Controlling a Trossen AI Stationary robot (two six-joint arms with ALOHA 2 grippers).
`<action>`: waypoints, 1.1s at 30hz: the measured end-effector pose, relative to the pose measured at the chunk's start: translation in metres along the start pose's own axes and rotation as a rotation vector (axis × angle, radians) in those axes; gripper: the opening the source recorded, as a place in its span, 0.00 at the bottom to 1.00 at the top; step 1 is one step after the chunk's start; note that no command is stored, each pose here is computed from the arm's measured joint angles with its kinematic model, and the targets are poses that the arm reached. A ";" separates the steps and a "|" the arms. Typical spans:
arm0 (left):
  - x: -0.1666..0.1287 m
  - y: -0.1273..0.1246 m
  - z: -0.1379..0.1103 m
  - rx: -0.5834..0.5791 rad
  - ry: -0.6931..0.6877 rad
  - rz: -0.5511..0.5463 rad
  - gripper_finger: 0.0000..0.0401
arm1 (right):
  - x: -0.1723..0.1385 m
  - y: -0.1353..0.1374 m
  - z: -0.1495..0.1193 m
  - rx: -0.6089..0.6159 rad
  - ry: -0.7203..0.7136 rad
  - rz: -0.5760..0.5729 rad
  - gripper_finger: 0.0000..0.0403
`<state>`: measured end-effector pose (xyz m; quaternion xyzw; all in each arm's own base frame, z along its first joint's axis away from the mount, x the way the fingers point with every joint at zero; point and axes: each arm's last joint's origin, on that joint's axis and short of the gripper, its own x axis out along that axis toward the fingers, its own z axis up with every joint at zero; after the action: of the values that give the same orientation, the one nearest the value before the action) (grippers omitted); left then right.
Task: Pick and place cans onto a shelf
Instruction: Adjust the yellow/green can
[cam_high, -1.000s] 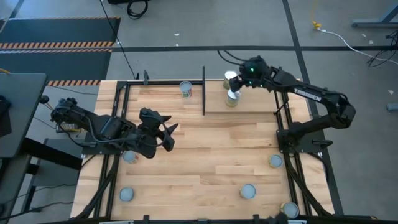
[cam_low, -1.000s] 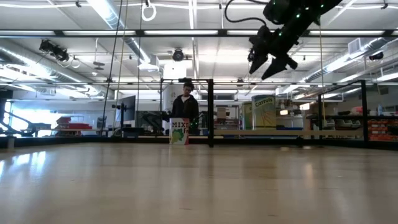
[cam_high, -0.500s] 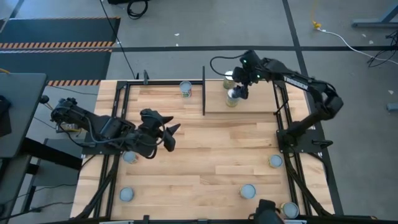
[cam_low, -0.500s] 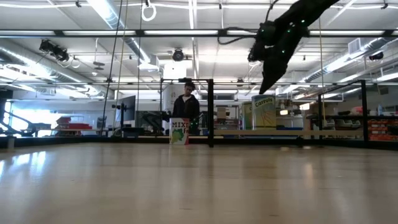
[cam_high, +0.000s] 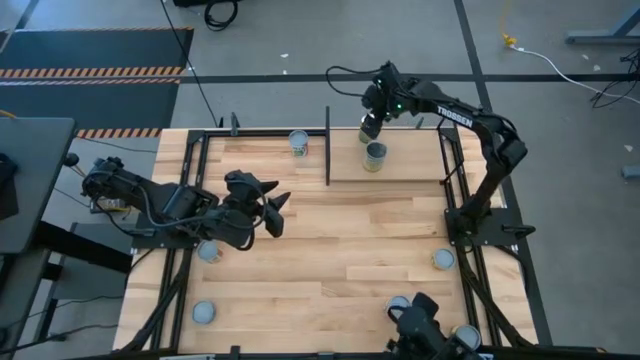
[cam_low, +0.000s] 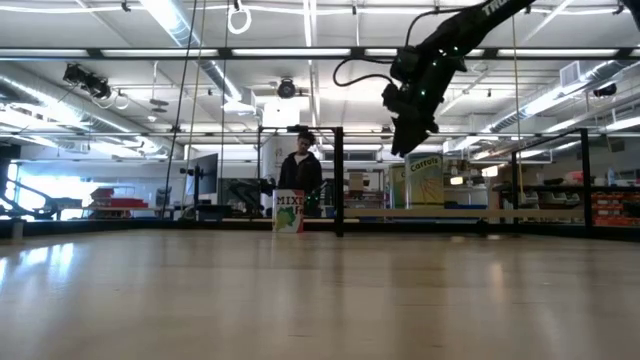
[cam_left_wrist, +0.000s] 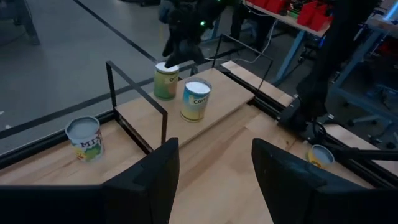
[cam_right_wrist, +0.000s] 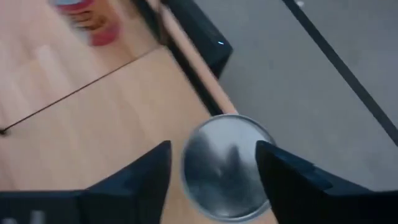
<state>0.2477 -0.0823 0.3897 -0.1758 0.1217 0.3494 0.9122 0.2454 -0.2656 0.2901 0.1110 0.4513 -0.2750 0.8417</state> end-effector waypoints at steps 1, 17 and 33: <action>0.000 0.000 0.000 0.001 0.000 0.001 0.51 | 0.001 -0.001 -0.001 0.024 0.010 -0.015 0.54; -0.001 -0.001 -0.002 0.020 0.020 -0.015 0.51 | 0.015 -0.011 -0.010 0.193 0.104 -0.047 0.04; -0.004 -0.002 -0.003 0.032 0.022 -0.026 0.51 | 0.010 -0.010 -0.013 0.192 0.139 -0.135 0.04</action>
<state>0.2459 -0.0872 0.3888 -0.1666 0.1349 0.3334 0.9181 0.2350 -0.2718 0.2753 0.1790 0.4866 -0.3646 0.7735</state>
